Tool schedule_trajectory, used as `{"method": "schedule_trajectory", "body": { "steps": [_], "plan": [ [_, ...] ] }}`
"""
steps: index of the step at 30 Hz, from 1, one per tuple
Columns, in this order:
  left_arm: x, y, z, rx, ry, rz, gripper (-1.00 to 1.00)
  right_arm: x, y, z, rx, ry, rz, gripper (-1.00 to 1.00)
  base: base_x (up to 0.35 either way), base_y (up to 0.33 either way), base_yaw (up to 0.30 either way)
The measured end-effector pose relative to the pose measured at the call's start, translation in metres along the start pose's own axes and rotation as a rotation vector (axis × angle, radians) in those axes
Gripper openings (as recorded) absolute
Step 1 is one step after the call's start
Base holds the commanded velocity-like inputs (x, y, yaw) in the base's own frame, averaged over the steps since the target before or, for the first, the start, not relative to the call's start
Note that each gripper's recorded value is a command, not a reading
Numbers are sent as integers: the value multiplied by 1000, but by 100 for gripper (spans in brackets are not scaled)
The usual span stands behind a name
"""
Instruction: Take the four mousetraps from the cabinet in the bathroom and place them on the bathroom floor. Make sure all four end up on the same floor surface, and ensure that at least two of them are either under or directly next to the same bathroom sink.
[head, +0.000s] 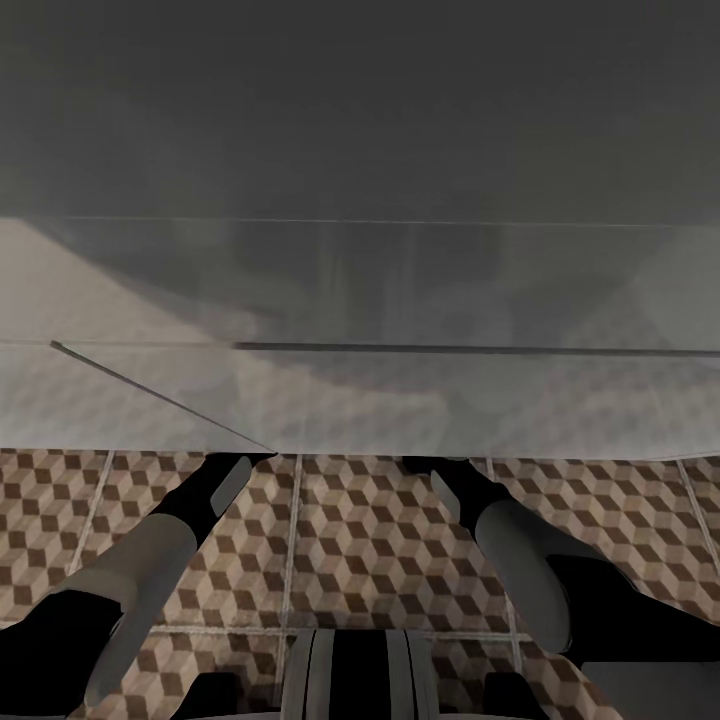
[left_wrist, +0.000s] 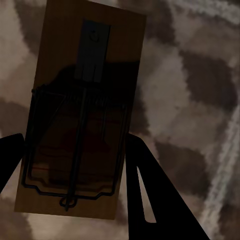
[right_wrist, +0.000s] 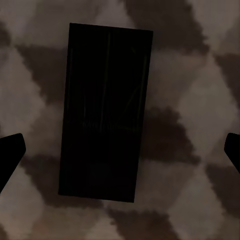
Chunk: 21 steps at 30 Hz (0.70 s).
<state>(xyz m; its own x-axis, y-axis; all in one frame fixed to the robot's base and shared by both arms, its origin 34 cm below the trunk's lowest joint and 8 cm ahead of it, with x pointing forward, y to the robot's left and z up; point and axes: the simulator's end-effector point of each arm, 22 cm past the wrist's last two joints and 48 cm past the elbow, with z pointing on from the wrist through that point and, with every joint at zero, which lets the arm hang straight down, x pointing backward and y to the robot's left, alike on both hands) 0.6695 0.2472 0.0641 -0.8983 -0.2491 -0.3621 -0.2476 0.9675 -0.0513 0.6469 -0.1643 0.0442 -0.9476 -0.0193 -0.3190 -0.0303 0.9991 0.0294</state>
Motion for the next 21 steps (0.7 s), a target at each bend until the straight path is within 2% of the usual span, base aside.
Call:
{"method": "schedule_trajectory", "body": {
  "steps": [21],
  "plan": [
    [0,0,0,0,1,0,-100,1,0,0,0,1,0,100,0,0,0]
  ]
}}
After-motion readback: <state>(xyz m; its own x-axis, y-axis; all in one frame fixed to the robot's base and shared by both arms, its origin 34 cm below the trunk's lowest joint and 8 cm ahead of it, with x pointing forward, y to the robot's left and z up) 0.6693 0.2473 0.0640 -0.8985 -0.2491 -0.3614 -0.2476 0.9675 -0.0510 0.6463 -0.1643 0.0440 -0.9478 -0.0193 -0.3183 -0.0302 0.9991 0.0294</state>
